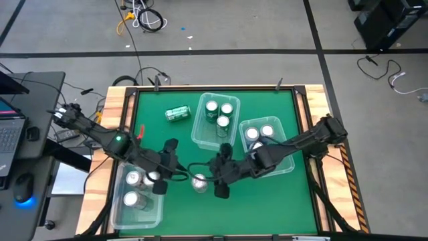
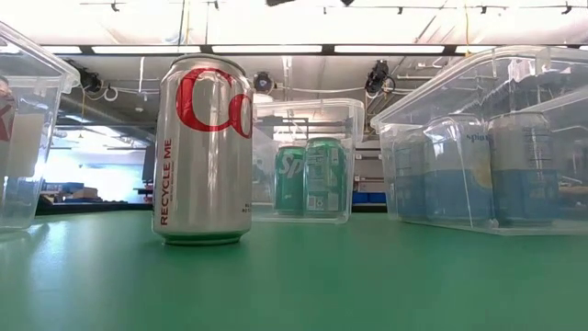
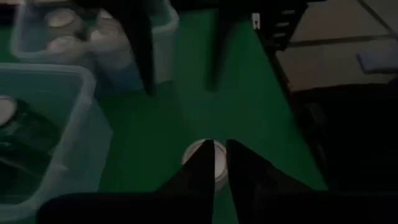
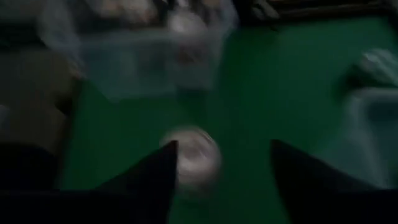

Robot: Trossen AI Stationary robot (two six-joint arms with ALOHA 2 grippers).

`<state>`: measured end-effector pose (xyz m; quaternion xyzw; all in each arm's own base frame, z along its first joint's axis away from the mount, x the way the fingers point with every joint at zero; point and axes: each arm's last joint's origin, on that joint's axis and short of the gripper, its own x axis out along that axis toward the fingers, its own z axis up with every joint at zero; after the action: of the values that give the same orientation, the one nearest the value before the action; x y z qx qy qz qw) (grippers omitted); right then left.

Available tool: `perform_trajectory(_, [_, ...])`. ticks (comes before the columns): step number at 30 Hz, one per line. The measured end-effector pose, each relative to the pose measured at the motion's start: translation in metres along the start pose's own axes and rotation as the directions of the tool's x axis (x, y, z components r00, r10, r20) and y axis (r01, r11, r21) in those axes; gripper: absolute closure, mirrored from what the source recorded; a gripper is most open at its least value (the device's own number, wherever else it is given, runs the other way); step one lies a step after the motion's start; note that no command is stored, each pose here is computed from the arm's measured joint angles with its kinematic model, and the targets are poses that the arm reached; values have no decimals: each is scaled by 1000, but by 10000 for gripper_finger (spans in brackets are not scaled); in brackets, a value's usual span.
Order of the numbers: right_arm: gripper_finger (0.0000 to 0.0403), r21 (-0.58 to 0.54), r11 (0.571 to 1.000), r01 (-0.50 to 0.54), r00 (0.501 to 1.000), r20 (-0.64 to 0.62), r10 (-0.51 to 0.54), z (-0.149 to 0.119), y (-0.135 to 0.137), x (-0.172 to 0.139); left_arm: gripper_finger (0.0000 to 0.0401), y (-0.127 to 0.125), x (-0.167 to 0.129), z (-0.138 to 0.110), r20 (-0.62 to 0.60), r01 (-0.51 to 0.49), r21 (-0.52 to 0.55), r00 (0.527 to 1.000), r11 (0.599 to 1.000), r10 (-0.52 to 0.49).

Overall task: Sort soda cans
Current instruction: Put the silver soda can into the bottom left transparent bin

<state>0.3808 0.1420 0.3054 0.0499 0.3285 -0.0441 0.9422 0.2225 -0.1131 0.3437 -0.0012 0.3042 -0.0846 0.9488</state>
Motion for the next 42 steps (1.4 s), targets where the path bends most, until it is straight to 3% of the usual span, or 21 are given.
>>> perform_trajectory(5, [356,-96,985,145,983,-98,-154,-19,4,-16,395,-8,14,6,-59,73,1,996,997,-73])
perform_trajectory(7, [386,-130,975,177,975,-109,-192,-30,11,-18,395,-13,17,13,-67,80,15,995,997,-79])
perform_trajectory(12, [398,-148,945,292,951,-62,-303,-64,27,-16,398,-22,28,25,-146,70,47,987,996,-63])
perform_trajectory(15, [398,-74,940,332,942,-30,-335,-85,29,-8,399,-26,34,34,-145,78,67,987,995,-68])
perform_trajectory(18, [398,73,958,276,961,-1,-277,-95,28,5,400,-30,36,42,-146,107,74,985,991,-95])
perform_trajectory(22, [402,137,982,127,991,16,-130,-97,22,23,400,-27,34,52,-213,108,-21,971,994,-110])
perform_trajectory(27, [402,85,978,192,978,60,-198,-99,24,12,386,-17,35,45,-335,39,-119,939,992,-77])
perform_trajectory(33, [403,54,970,237,960,140,-243,-101,41,-25,311,-6,51,37,-436,-1,-125,898,992,-54])
perform_trajectory(42, [403,49,970,240,953,180,-245,-104,50,-46,137,11,101,27,-531,-12,-199,842,980,-97])
